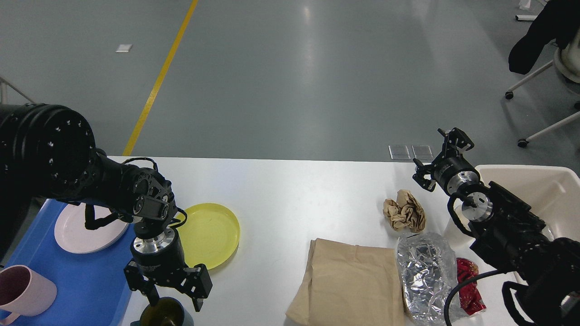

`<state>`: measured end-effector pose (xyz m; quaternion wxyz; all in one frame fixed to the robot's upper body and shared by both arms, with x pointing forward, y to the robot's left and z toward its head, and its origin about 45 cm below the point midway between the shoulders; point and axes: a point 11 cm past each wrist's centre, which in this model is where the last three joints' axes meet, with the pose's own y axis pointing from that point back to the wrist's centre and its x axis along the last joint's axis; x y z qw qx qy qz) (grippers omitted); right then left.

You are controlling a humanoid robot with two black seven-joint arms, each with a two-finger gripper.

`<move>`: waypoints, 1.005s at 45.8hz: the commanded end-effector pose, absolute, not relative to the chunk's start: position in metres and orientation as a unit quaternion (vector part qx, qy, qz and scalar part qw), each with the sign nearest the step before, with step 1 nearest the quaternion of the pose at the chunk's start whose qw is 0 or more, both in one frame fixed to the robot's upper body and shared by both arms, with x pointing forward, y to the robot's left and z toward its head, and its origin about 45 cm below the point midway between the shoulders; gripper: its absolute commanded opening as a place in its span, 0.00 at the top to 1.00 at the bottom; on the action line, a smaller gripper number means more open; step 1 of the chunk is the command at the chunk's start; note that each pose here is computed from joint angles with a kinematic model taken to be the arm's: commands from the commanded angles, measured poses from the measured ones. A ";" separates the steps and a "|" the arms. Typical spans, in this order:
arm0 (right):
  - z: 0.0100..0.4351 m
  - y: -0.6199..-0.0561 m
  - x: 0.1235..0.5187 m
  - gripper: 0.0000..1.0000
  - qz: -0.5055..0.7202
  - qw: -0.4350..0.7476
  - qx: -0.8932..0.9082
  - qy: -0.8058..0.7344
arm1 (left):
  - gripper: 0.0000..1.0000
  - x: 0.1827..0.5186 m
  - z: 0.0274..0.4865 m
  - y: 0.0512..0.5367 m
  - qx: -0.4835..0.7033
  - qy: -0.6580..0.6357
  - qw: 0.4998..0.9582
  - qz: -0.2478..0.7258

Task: Tidy desktop
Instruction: 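Lower the left gripper down onto the dark green cup, then close the left gripper around the dark green cup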

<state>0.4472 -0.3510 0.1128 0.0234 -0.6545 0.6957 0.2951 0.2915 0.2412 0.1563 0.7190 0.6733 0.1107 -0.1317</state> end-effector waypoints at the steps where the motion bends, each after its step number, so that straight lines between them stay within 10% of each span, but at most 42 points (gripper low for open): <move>1: 0.113 -0.351 0.447 0.00 0.295 0.024 -0.655 0.696 | 0.04 0.291 0.155 0.240 0.671 0.111 0.721 -0.132; 46: 0.112 -0.351 0.447 0.00 0.295 0.023 -0.654 0.696 | 0.04 0.285 0.135 0.237 0.660 0.115 0.731 -0.129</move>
